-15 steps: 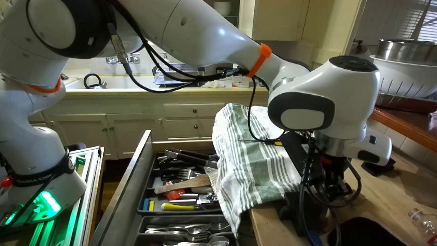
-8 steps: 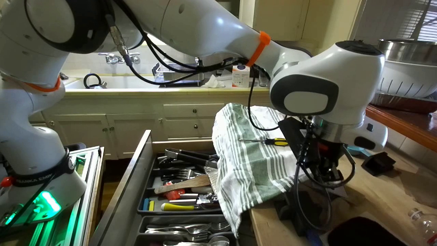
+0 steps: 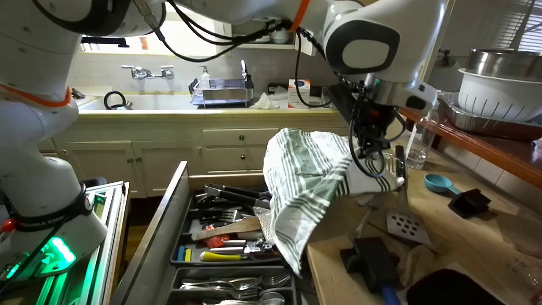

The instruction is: Fold the towel twice.

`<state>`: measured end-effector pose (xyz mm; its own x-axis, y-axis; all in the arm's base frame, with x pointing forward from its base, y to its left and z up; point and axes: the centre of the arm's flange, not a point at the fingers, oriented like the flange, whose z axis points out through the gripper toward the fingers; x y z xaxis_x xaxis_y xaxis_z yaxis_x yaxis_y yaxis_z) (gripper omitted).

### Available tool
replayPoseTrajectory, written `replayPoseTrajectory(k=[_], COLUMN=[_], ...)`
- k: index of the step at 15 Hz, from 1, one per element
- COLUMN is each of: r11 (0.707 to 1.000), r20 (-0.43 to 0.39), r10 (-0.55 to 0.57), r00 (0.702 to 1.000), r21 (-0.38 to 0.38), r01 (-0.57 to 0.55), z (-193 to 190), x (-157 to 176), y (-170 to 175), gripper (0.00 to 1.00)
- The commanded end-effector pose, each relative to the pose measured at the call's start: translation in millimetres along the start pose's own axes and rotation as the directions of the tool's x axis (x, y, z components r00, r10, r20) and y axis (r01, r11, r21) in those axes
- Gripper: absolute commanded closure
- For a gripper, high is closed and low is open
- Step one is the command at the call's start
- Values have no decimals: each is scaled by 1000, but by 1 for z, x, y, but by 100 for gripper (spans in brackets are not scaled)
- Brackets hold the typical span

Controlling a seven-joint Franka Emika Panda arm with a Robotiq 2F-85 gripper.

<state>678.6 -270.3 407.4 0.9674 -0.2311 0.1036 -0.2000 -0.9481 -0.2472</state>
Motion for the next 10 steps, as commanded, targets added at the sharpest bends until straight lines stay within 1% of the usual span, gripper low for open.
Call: replayPoseTrajectory(k=[1,2,4,7,8,9,10], r11=[996,992,987,975,970,967,966], r20=[80,117,167,211,211,212,227], r10=[-41,-61,-94,-143,-166,-187,-205], r00=[996,991,981,967,963,959,952], r21=[88,119,149,197,208,214,207], r01=[34,47,69,101,122,142,158], z=[3,8,24,49,58,68,79], x=[-8,-10,-15,-20,-23,-25,-27], y=[-57,-73,-100,-135,-146,-154,-162], gripper=[98,98,98,98,98,90,67])
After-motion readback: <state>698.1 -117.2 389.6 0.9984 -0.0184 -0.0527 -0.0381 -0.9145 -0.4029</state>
